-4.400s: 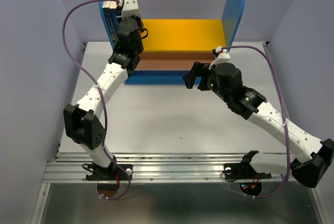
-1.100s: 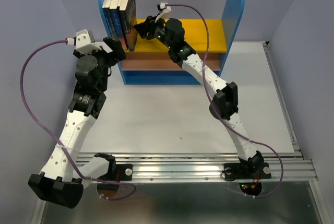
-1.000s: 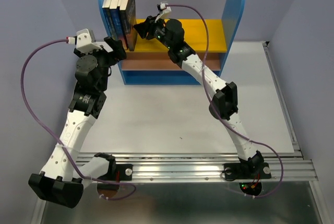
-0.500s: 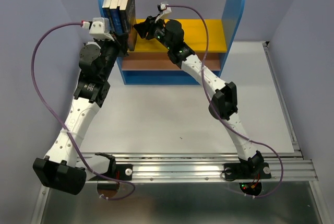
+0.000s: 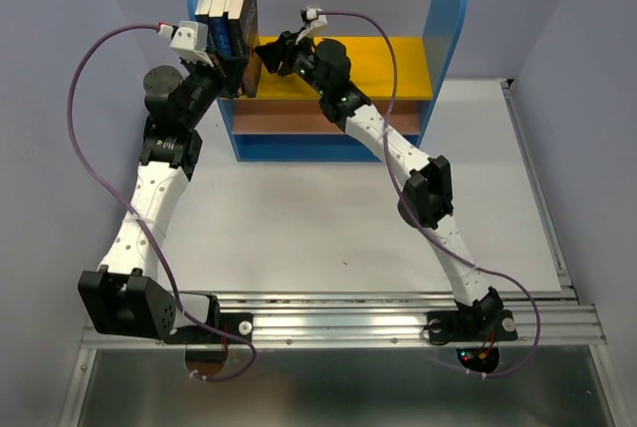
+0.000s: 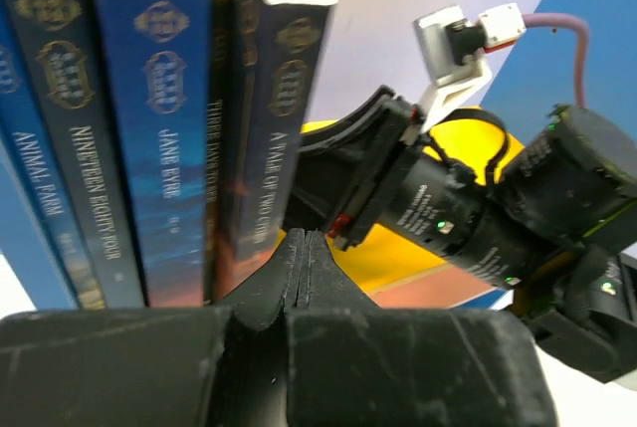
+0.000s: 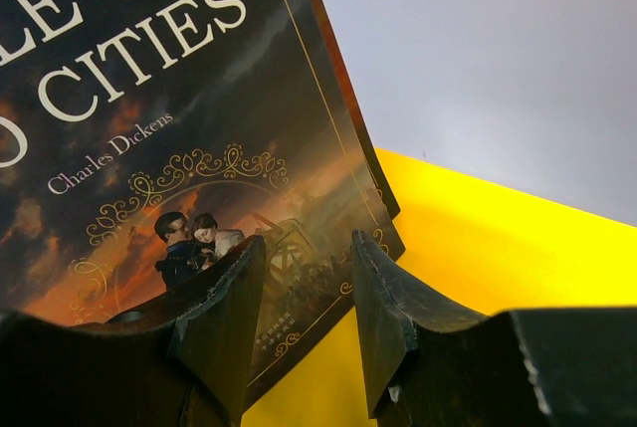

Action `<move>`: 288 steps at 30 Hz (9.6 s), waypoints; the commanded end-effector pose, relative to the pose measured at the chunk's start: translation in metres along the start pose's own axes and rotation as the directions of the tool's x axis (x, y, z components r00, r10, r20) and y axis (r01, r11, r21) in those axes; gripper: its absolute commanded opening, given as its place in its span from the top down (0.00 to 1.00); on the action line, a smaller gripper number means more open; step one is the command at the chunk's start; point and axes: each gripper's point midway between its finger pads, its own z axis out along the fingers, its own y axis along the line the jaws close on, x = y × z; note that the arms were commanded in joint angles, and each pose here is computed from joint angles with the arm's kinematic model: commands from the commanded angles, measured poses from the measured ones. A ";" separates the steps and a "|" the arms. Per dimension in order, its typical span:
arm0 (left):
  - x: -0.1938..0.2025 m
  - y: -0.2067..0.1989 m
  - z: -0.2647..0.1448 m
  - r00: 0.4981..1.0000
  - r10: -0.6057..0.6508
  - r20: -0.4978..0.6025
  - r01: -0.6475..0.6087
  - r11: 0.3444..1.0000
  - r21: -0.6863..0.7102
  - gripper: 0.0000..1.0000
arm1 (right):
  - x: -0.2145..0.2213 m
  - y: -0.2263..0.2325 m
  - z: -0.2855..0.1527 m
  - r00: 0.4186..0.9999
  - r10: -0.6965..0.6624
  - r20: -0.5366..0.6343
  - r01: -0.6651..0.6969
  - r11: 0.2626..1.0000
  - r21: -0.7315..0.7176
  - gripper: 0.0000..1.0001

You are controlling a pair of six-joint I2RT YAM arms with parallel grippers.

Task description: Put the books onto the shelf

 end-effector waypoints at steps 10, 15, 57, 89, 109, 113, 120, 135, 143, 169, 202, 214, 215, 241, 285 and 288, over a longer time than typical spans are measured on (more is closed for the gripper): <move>-0.041 -0.001 0.011 0.992 0.078 0.096 -0.090 0.988 0.126 1.00 | 0.046 0.037 0.004 0.998 0.004 -0.068 -0.010 0.995 -0.102 0.53; -0.036 0.011 0.018 0.994 0.073 0.087 -0.081 0.993 0.083 1.00 | 0.053 0.038 0.004 0.997 0.008 -0.081 -0.017 0.993 -0.119 0.53; 0.027 0.052 0.006 0.990 0.139 0.035 -0.142 0.982 0.123 1.00 | 0.056 0.038 -0.008 0.992 -0.027 -0.125 0.013 0.994 -0.112 0.48; 0.033 0.059 -0.007 0.961 0.274 -0.026 -0.258 0.930 0.261 1.00 | 0.060 0.040 -0.011 0.988 -0.021 -0.151 0.003 0.993 -0.118 0.48; 0.025 0.091 0.009 0.955 0.293 -0.046 -0.286 0.950 0.124 1.00 | 0.063 0.040 -0.012 0.988 -0.019 -0.156 0.000 0.993 -0.122 0.48; 0.026 0.092 0.011 0.954 0.295 -0.046 -0.287 0.949 0.127 1.00 | 0.066 0.039 -0.012 0.987 -0.017 -0.162 -0.003 0.993 -0.121 0.48; 0.025 0.083 0.005 0.951 0.306 -0.047 -0.296 0.943 0.155 1.00 | 0.063 0.041 -0.013 0.987 -0.013 -0.163 -0.007 0.992 -0.123 0.48; -0.010 0.041 -0.013 0.959 0.284 0.015 -0.279 0.931 0.234 0.76 | 0.037 0.026 -0.021 0.991 0.017 -0.133 -0.013 1.000 0.025 0.43; -0.042 0.009 -0.028 0.960 0.268 0.078 -0.279 0.927 0.251 0.45 | 0.012 0.010 -0.029 0.996 0.018 -0.088 -0.003 0.986 0.164 0.40; -0.096 -0.081 -0.038 0.957 0.211 0.199 -0.254 0.941 0.224 0.01 | -0.061 -0.016 -0.118 0.995 -0.041 -0.090 0.079 0.870 0.486 0.00; 0.002 -0.013 0.152 0.995 0.098 0.018 -0.066 0.782 -0.620 0.01 | -0.041 0.036 -0.312 0.969 -0.005 -0.249 0.090 0.939 0.333 0.00; 0.009 0.042 0.163 0.991 0.110 0.071 -0.023 0.682 -0.731 0.01 | -0.032 0.028 -0.306 0.965 -0.004 -0.263 0.101 0.929 0.355 0.00; 0.010 0.046 0.163 0.991 0.116 0.072 -0.025 0.675 -0.737 0.01 | -0.030 0.027 -0.306 0.964 -0.003 -0.267 0.101 0.929 0.355 0.00; 0.005 0.086 0.152 0.983 0.016 0.183 0.135 0.613 -0.778 0.01 | -0.008 0.019 -0.295 0.951 0.012 -0.310 0.107 0.925 0.364 0.00; 0.067 0.116 0.193 0.965 0.025 0.262 0.186 0.641 -0.745 0.01 | 0.017 0.012 -0.291 0.928 0.006 -0.373 0.133 0.929 0.346 0.00; 0.069 0.118 0.189 0.965 0.014 0.262 0.195 0.630 -0.752 0.01 | 0.017 0.011 -0.291 0.928 0.001 -0.373 0.138 0.928 0.347 0.00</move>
